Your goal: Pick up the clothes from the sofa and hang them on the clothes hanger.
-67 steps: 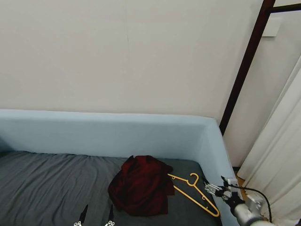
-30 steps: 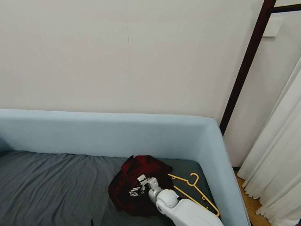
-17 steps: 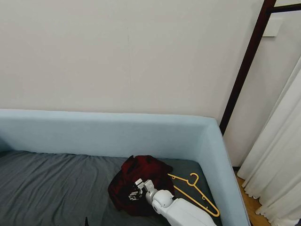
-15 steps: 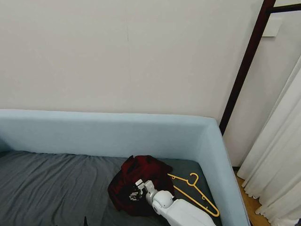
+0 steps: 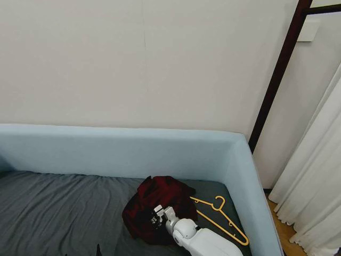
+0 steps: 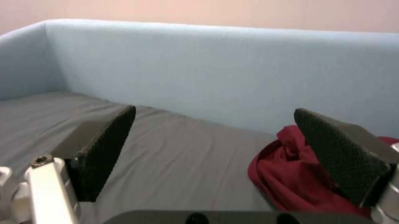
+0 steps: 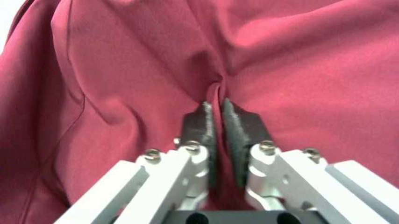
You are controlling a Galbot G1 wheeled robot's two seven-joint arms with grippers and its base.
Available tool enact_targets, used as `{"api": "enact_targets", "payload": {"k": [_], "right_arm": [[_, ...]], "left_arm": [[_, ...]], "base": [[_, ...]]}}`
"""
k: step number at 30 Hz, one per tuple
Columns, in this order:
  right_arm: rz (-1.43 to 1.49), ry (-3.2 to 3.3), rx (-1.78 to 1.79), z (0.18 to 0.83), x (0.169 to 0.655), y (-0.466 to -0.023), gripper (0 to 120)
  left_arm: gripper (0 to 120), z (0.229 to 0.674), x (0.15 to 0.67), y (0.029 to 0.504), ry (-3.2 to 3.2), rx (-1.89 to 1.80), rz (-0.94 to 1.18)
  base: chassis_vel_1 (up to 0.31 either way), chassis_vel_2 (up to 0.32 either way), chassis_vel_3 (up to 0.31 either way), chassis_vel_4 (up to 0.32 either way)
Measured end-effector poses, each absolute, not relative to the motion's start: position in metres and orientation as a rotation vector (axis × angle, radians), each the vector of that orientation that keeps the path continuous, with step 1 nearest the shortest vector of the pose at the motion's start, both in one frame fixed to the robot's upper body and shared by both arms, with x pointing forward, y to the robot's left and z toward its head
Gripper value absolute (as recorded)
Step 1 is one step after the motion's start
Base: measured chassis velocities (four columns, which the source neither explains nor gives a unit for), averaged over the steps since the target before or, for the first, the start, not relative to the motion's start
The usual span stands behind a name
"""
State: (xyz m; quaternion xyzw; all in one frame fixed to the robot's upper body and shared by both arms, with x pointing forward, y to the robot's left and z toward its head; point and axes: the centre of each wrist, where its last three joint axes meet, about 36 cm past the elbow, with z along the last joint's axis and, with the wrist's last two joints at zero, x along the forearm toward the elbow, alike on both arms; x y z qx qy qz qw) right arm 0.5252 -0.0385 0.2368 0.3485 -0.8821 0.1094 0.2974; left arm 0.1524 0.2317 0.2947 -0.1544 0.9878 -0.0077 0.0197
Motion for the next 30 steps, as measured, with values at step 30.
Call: {"api": "enact_targets", "payload": {"k": [30], "right_arm": [[-0.139,-2.697,0.970,0.453,0.539,-0.057,0]], "left_arm": [[100,0.288,0.153,0.222,3.072,-0.487,-0.054]], "base": [[0.000,0.000,0.000,0.000]]}}
